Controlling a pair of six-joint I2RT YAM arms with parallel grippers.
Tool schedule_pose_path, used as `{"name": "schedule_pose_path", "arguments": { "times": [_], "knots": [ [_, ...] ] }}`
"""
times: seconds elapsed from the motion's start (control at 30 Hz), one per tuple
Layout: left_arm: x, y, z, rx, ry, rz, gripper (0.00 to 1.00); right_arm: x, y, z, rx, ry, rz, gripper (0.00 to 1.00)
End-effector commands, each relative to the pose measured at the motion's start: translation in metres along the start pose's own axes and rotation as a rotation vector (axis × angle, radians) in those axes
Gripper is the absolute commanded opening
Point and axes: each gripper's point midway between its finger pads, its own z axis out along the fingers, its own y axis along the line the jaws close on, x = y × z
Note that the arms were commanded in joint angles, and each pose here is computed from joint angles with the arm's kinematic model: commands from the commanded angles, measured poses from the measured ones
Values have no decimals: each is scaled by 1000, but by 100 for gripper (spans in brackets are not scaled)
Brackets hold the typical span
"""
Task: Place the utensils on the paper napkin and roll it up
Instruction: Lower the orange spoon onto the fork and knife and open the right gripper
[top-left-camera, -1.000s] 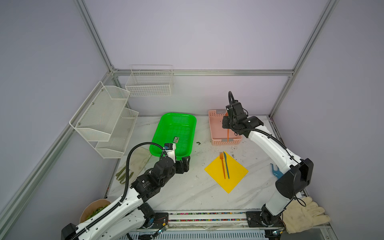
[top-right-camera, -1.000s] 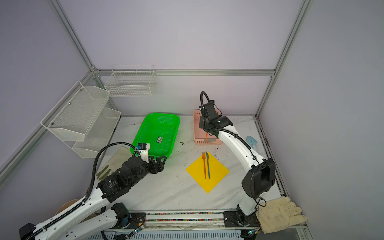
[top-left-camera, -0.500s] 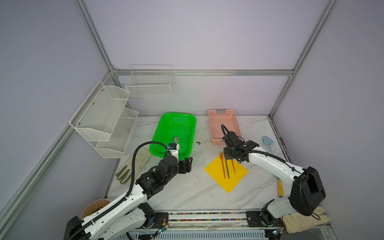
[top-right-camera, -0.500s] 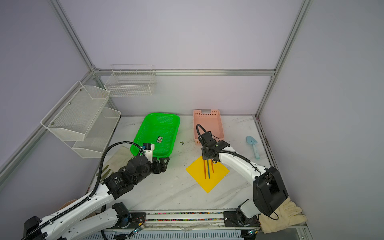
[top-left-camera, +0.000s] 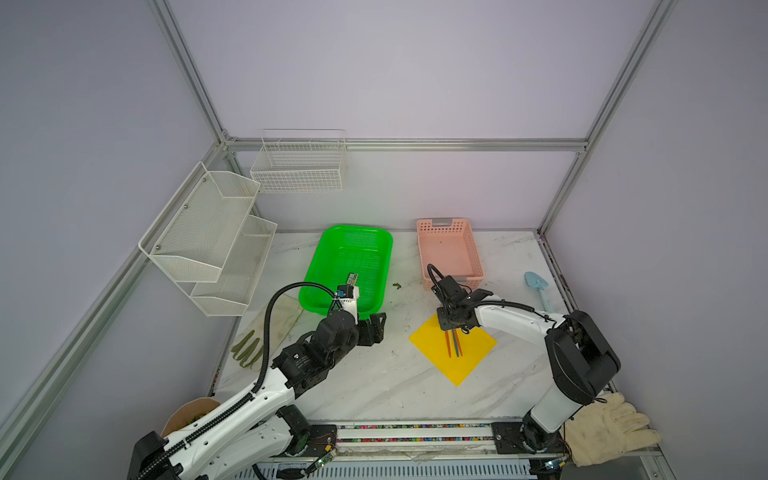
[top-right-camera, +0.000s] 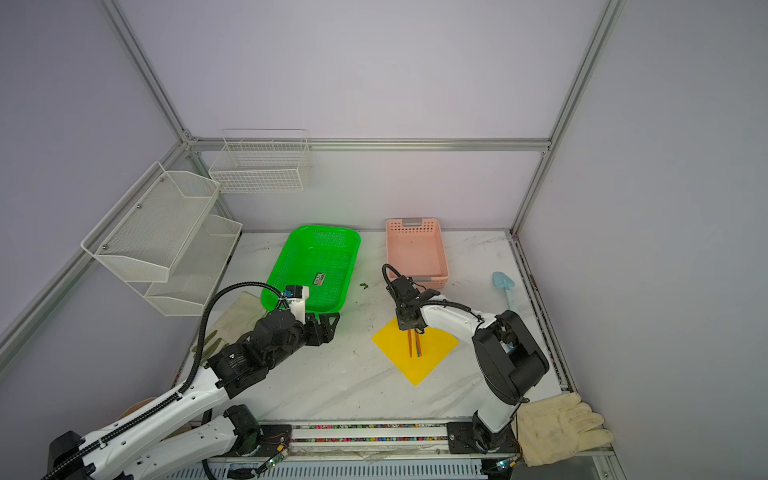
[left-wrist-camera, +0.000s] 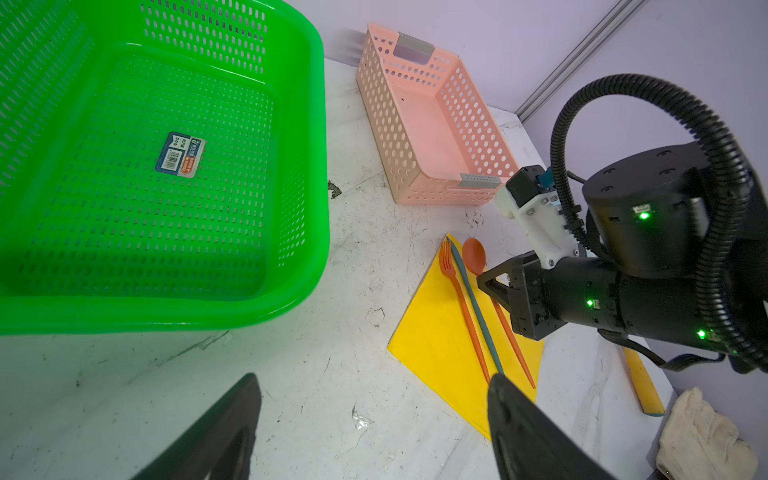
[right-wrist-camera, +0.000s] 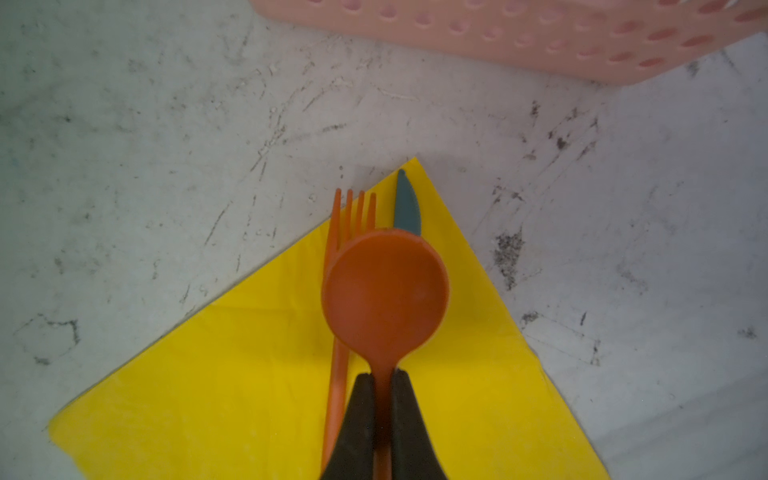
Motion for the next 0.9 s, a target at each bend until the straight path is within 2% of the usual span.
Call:
{"name": "schedule_pose_path", "arguments": {
  "times": [0.0, 0.37, 0.87],
  "knots": [
    [1, -1, 2, 15, -13, -13, 84, -3, 7, 6, -11, -6, 34, 0],
    [3, 0, 3, 10, -7, -13, 84, -2, 5, 13, 9, -8, 101, 0],
    [2, 0, 2, 13, -11, -12, 84, -6, 2, 24, 50, -15, 109, 1]
  ]
}}
